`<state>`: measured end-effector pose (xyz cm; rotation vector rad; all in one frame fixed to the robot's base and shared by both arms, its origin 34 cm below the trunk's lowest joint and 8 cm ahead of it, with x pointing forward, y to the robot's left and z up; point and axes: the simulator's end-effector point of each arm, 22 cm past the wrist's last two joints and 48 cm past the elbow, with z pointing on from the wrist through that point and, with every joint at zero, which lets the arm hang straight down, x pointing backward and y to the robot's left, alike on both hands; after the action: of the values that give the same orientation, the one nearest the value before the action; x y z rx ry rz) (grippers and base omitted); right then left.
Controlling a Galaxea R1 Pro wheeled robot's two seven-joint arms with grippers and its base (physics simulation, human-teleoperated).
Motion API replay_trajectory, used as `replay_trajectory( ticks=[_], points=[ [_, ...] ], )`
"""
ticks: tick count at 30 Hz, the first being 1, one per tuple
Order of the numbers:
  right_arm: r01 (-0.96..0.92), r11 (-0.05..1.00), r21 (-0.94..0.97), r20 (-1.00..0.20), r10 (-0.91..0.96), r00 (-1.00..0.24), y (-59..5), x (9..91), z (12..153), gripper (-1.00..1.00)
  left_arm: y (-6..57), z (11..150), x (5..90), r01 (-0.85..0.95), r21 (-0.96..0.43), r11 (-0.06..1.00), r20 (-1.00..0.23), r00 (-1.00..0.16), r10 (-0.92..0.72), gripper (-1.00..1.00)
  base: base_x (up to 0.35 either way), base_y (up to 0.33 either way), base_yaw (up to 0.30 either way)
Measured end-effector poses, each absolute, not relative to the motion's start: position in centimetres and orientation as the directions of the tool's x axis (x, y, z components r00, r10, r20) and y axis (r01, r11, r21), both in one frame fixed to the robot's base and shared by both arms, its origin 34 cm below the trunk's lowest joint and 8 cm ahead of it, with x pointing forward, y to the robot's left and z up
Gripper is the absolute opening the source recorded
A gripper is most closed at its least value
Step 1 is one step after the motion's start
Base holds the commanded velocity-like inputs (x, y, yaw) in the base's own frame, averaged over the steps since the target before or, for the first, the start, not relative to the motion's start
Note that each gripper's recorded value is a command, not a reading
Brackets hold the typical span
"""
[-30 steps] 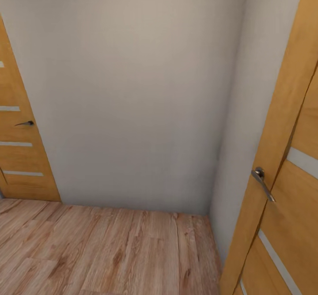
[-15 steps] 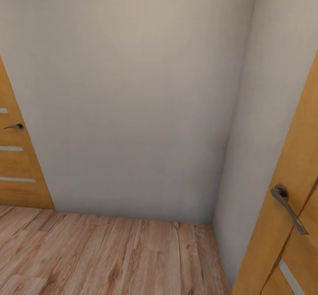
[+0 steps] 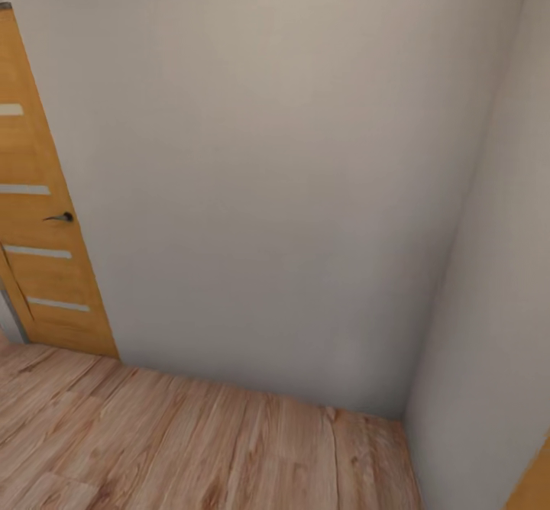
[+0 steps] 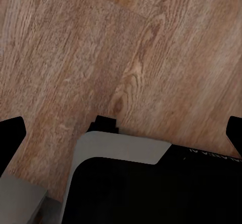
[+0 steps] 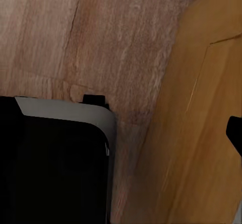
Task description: Move the two storage containers from the living room to the garage. In the garage, place one container on the floor and stack the other container on top of it (either order is fine).
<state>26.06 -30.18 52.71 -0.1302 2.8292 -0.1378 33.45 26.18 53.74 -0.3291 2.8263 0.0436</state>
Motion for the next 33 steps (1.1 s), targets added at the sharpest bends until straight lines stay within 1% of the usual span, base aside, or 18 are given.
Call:
replay_trajectory(
  ticks=[26,29,33],
  points=[
    [-0.077,0.991,-0.110,-0.290,-0.106,-0.951,-30.12,25.93,52.66,1.00,26.19,53.74,33.45,-0.229,-0.004,0.973,-0.293,-0.930,-0.220,1.00,0.320,0.000,0.267],
    [-0.077,0.991,-0.110,-0.290,-0.106,-0.951,-30.13,25.93,52.66,1.00,26.18,53.74,33.45,-0.229,-0.004,0.973,-0.293,-0.930,-0.220,1.00,0.210,0.000,0.267],
    [-0.078,0.991,-0.110,-0.288,-0.107,-0.952,-30.13,25.92,52.64,1.00,26.18,53.72,33.46,-0.229,-0.004,0.973,-0.292,-0.931,-0.220,1.00,0.026,0.000,0.267]
  ],
)
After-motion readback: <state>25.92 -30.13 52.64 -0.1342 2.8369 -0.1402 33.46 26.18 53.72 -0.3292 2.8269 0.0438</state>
